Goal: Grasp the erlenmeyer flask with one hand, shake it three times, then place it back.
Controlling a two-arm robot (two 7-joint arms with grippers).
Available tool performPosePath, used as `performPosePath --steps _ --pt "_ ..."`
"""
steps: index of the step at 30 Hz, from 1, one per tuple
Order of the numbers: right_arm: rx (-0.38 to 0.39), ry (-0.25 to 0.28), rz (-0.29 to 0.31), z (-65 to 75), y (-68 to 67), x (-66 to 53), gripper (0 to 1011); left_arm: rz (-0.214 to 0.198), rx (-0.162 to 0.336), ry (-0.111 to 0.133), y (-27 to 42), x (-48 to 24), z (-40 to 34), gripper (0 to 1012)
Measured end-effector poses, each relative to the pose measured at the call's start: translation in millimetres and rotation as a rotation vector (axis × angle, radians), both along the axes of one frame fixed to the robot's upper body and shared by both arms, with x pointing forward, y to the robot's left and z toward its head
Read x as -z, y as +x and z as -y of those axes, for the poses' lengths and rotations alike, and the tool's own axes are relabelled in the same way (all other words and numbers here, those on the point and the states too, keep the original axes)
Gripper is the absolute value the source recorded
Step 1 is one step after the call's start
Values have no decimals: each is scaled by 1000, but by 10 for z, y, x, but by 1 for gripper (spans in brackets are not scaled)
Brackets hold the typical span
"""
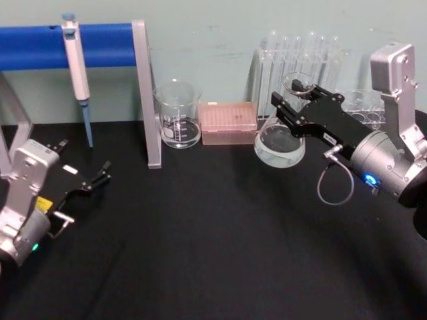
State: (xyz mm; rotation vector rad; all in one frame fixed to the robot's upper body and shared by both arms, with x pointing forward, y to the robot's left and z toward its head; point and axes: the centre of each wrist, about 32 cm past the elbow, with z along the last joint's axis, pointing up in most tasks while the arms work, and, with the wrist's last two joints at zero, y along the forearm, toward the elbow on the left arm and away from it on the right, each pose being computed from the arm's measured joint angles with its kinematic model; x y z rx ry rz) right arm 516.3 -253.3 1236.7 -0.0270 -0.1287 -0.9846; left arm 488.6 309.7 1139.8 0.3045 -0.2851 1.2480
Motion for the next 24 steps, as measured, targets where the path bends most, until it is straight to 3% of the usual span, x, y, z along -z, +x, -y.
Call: performPosePath --steps 14,24 --pt "-25 -4 -7 -22 7 6 451 0 0 0 0 0 0 1001" --pt "-127 -19 -17 -155 -1 17 452 0 0 0 0 0 0 1001"
